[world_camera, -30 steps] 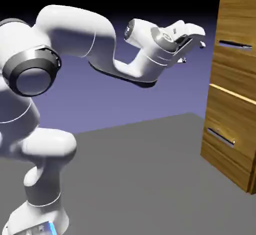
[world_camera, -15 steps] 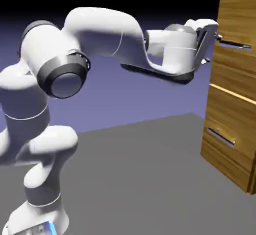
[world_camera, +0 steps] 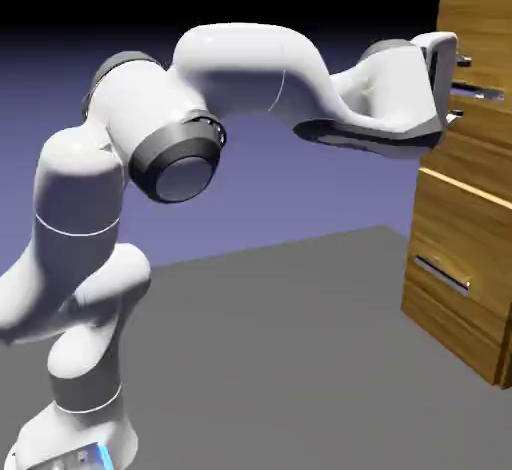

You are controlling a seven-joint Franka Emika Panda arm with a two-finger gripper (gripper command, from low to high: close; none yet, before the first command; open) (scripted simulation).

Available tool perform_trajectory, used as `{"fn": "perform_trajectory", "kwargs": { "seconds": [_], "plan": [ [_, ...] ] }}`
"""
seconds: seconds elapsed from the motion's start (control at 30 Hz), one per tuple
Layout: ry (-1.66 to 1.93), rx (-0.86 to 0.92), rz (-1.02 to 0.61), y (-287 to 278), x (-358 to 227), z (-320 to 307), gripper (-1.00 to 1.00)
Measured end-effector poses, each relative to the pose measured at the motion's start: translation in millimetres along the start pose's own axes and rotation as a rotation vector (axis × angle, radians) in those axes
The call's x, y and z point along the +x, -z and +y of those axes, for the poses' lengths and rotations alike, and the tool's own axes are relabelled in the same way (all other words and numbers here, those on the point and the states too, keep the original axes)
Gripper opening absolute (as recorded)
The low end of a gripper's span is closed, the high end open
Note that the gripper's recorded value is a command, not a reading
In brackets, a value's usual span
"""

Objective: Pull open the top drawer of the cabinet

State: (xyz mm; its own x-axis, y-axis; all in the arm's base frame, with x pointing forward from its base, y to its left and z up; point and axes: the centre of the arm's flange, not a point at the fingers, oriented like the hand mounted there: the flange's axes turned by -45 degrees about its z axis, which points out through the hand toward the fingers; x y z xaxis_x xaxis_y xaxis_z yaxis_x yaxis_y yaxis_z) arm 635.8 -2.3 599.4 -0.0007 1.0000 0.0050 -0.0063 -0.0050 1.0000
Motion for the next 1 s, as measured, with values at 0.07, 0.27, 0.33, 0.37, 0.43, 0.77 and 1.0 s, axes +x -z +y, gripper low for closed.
{"fn": "perform_trajectory", "kwargs": {
  "seconds": [0.07, 0.27, 0.33, 0.37, 0.43, 0.77, 1.0],
  "plan": [
    [0.004, 0.005, 0.0, -13, 1, -4, 0.0],
    [0.005, 0.006, 0.0, 4, 2, -4, -1.0],
    [0.005, 0.006, 0.0, 16, 2, -4, -1.0],
    [0.005, 0.006, 0.0, 22, 2, -4, -1.0],
    [0.005, 0.006, 0.0, 32, 2, -4, -1.0],
    [0.005, 0.006, 0.0, 85, 2, -4, -1.0],
    [0.005, 0.006, 0.001, 138, 2, -3, -1.0]
  ]
}}
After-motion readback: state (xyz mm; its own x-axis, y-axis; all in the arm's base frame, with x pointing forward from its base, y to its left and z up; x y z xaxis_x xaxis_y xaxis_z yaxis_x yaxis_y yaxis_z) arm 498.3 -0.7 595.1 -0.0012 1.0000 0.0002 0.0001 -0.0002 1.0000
